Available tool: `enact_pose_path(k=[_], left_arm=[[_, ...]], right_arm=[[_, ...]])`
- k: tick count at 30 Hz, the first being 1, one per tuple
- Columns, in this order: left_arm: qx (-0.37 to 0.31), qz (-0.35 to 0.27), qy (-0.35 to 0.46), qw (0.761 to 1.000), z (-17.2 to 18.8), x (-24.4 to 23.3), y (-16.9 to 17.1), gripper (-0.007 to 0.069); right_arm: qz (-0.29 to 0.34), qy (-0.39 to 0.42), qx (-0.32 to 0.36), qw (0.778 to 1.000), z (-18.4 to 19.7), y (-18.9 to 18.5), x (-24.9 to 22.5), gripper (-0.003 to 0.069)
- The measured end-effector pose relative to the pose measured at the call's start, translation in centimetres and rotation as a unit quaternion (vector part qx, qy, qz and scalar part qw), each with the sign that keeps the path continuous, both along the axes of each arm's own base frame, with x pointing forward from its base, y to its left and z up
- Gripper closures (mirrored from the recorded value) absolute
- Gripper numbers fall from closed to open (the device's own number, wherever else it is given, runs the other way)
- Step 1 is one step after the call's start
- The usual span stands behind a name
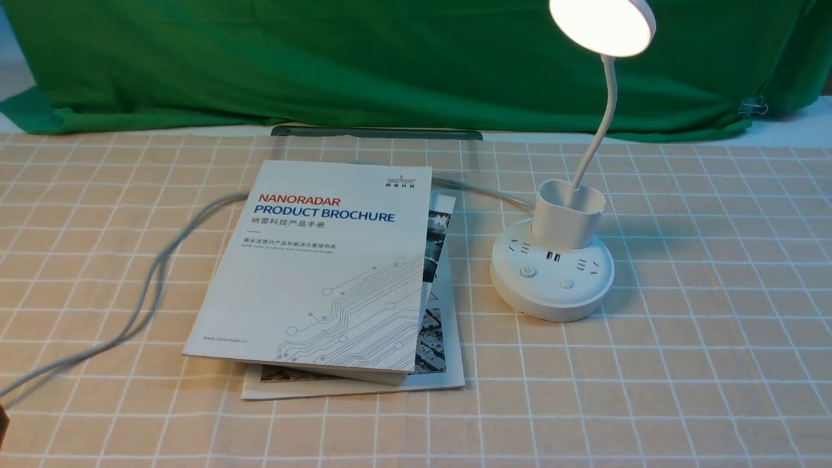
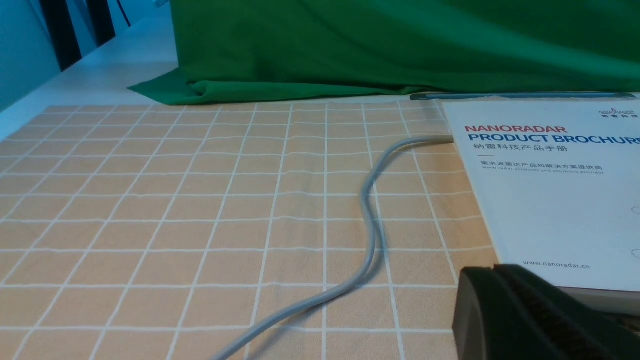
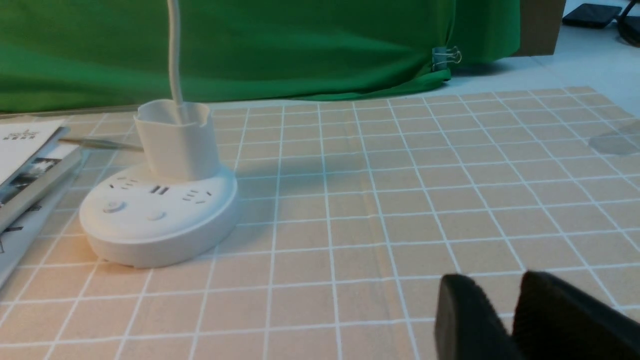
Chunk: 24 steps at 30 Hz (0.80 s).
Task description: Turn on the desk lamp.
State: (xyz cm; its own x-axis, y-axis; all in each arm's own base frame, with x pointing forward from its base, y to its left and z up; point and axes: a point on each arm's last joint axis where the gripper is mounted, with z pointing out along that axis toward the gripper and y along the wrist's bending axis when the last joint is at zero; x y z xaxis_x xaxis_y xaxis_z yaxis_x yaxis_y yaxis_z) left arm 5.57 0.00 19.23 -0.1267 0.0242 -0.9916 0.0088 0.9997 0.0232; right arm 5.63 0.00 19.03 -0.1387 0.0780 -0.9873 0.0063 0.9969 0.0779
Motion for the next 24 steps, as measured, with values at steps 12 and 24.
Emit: enact_pose_path(k=[12, 24], left_arm=[[0.000, 0.000, 0.000, 1.000, 0.00, 0.00, 0.00, 0.0604], [0.000, 0.000, 0.000, 1.000, 0.00, 0.00, 0.00, 0.0604]], right_arm=[[0.000, 0.001, 0.000, 1.000, -0.01, 0.00, 0.00, 0.0425], [0.000, 0.001, 0.000, 1.000, -0.01, 0.00, 0.00, 0.0422]])
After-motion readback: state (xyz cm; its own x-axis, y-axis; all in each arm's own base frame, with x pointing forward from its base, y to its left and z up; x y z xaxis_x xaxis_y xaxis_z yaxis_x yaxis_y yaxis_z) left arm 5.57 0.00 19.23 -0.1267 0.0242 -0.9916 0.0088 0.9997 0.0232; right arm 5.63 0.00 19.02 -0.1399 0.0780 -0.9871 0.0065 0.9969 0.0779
